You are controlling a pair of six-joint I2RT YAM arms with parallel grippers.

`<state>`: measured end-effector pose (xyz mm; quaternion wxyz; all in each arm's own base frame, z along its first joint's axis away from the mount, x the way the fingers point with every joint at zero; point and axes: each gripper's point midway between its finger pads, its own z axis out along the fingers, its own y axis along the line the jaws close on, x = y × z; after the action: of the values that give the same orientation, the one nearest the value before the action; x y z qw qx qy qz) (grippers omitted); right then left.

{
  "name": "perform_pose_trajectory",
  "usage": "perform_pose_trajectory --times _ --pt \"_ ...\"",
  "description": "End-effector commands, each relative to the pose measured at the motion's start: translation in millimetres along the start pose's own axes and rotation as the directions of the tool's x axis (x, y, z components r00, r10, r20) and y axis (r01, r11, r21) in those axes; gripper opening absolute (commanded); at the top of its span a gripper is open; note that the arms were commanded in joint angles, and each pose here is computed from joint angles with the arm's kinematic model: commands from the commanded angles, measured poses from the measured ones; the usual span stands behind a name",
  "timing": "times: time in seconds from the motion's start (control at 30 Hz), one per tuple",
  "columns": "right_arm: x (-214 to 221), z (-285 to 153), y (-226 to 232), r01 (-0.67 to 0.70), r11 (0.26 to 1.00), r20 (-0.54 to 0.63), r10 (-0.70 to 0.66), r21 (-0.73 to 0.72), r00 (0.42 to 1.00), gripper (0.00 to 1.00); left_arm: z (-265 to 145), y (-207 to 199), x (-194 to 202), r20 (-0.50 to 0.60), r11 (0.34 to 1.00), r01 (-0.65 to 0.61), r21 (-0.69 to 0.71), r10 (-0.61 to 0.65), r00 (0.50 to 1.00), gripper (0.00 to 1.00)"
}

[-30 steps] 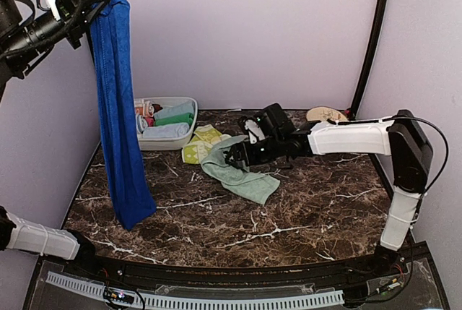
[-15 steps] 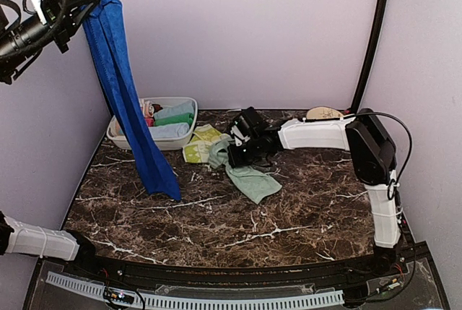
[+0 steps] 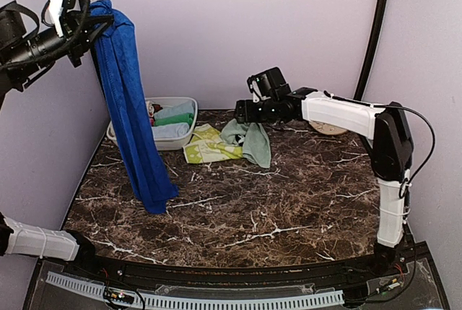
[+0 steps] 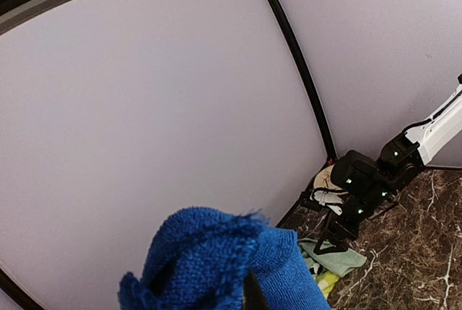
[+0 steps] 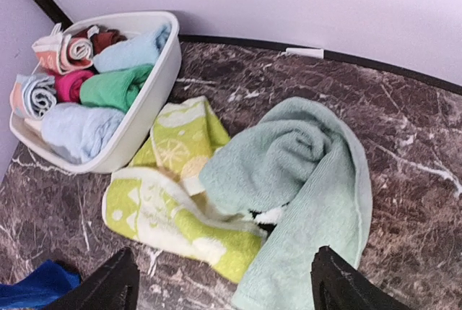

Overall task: Roll the towels
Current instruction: Move the towel to the towel pile, then place the towel at the center of the board.

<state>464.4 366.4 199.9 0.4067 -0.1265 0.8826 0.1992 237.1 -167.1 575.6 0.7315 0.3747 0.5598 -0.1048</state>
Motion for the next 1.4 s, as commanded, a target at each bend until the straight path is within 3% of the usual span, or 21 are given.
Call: perform_pose_trajectory --times 0.0,0.13,0.3,0.43,0.57,0.73,0.8,0.83,0.87,0.93,0.97,1.1,1.13,1.17,1.2,1.23,1.3,1.37 --pt "-12 -48 45 0.028 0.998 0.135 -0.021 -0.052 0.991 0.85 10 4 30 -0.069 0.992 0.108 -0.057 -0.112 0.991 0.0" --pt "-24 -95 106 0.079 0.978 0.258 -0.027 -0.194 0.966 0.86 21 -9 61 -0.143 0.984 0.176 -0.027 -0.178 0.974 0.0" --pt "-22 -153 189 0.187 0.844 0.316 -0.022 -0.502 0.949 0.83 25 -36 81 -0.209 0.962 0.261 0.083 -0.239 0.948 0.0" --pt "-8 -175 228 0.253 0.807 0.38 -0.038 -0.534 0.924 0.84 32 -59 101 -0.28 0.917 0.364 0.162 -0.31 0.908 0.0" --pt "-2 -170 244 0.251 0.796 0.373 -0.034 -0.55 0.927 0.84 35 -86 100 -0.321 0.829 0.479 0.29 -0.387 0.864 0.0" --pt "-8 -185 264 0.288 0.725 0.411 -0.007 -0.626 0.911 0.81 41 -108 111 -0.406 0.722 0.589 0.362 -0.447 0.797 0.0" --pt "-9 -182 263 0.279 0.737 0.403 -0.01 -0.616 0.915 0.71 44 -117 119 -0.437 0.684 0.626 0.373 -0.466 0.769 0.0" --pt "-9 -180 260 0.273 0.747 0.4 -0.012 -0.605 0.917 0.61 45 -124 121 -0.451 0.655 0.644 0.395 -0.473 0.757 0.0" --pt "-9 -177 255 0.262 0.761 0.392 -0.011 -0.593 0.92 0.47 48 -129 125 -0.467 0.635 0.659 0.403 -0.477 0.745 0.0" --pt "-8 -172 240 0.225 0.799 0.373 -0.001 -0.558 0.928 0.09 53 -141 132 -0.497 0.609 0.675 0.416 -0.469 0.73 0.0" --pt "-7 -171 229 0.202 0.818 0.366 0.011 -0.538 0.931 0.0 56 -146 135 -0.513 0.6 0.681 0.42 -0.462 0.724 0.02" --pt "21 -173 178 0.13 0.869 0.325 0.037 -0.477 0.945 0.0 65 -167 144 -0.568 0.569 0.691 0.445 -0.417 0.709 0.06" --pt "26 -179 163 0.112 0.883 0.319 0.045 -0.456 0.947 0.0 67 -171 146 -0.577 0.563 0.693 0.45 -0.409 0.707 0.15" --pt "34 -181 148 0.093 0.9 0.305 0.046 -0.426 0.951 0.0 68 -175 149 -0.591 0.556 0.697 0.452 -0.398 0.701 0.4" --pt "46 -181 132 0.074 0.916 0.28 0.044 -0.394 0.959 0.0 68 -179 152 -0.608 0.547 0.702 0.456 -0.384 0.695 0.74" --pt "63 -181 115 0.062 0.932 0.247 0.03 -0.357 0.969 0.0 68 -181 158 -0.621 0.549 0.696 0.463 -0.359 0.697 0.94" --pt "84 -194 83 0.033 0.957 0.218 0.032 -0.288 0.975 0.0 64 -186 177 -0.656 0.572 0.679 0.46 -0.297 0.694 0.99" --pt "109 -203 54 -0.001 0.973 0.175 0.042 -0.231 0.984 0.0 57 -186 211 -0.696 0.655 0.626 0.423 -0.208 0.688 0.99"
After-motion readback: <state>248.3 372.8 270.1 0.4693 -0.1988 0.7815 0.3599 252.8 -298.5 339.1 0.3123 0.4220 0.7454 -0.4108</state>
